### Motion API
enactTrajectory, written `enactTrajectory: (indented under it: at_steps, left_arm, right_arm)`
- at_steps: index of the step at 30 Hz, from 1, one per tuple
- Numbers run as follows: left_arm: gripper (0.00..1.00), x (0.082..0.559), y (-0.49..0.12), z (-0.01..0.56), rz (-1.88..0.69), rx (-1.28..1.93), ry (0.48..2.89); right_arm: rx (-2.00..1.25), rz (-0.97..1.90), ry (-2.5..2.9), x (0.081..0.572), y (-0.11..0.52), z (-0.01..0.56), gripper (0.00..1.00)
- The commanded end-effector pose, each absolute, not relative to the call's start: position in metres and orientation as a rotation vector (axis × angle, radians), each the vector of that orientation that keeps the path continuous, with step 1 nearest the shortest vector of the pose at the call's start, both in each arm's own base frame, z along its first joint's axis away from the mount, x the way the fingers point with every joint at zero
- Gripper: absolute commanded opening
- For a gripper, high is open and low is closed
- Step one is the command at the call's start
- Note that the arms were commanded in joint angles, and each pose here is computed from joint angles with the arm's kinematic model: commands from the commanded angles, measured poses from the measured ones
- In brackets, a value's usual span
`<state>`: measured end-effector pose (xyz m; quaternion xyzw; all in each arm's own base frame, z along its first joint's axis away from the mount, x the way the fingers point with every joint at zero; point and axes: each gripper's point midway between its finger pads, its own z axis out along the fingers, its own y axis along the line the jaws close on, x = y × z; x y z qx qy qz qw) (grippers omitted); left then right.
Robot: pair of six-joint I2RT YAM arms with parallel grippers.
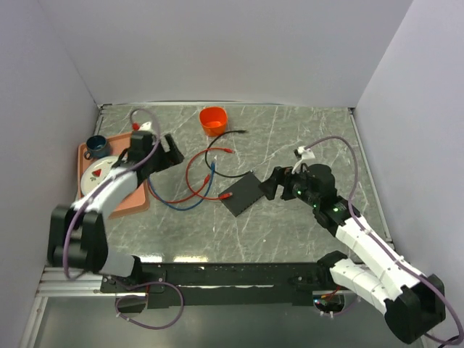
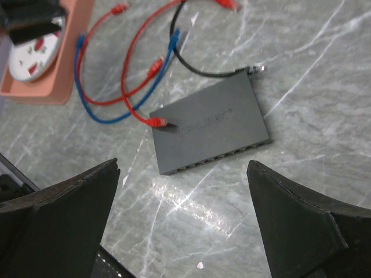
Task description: Insert the plug into the switch port
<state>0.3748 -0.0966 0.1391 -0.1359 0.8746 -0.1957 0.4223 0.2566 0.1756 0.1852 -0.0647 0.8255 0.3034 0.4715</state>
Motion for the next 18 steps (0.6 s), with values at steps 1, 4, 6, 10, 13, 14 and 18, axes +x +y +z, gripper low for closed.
enactTrajectory:
  at_steps: [1, 4, 6, 10, 13, 14, 18]
  left_arm:
    - [0.97, 0.423, -0.109, 0.135, -0.317, -0.323, 2.269]
    - [0.99, 0.441, -0.127, 0.107, -0.253, -0.285, 2.376]
    - [0.98, 0.452, -0.136, 0.098, -0.219, -0.268, 2.383]
    - [0.91, 0.473, -0.154, 0.068, -0.182, -0.232, 2.439]
    - [0.84, 0.480, -0.159, 0.047, -0.189, -0.206, 2.471]
    - [0.81, 0.480, -0.161, 0.043, -0.195, -0.199, 2.482]
    - [0.64, 0.475, -0.163, 0.026, -0.169, -0.185, 2.519]
  right_arm:
    - [-0.162, 0.730, 2.011, 0.267, 0.188, 0.187, 1.00]
    - [-0.178, 0.770, 2.034, 0.267, 0.202, 0.182, 1.00]
    - [-0.184, 0.784, 2.050, 0.268, 0.208, 0.178, 1.00]
    - [-0.188, 0.809, 2.065, 0.267, 0.215, 0.177, 1.00]
    - [-0.198, 0.814, 2.071, 0.266, 0.216, 0.178, 1.00]
    - [-0.199, 0.810, 2.079, 0.265, 0.216, 0.176, 1.00]
    - [-0.182, 0.808, 2.087, 0.264, 0.215, 0.176, 1.00]
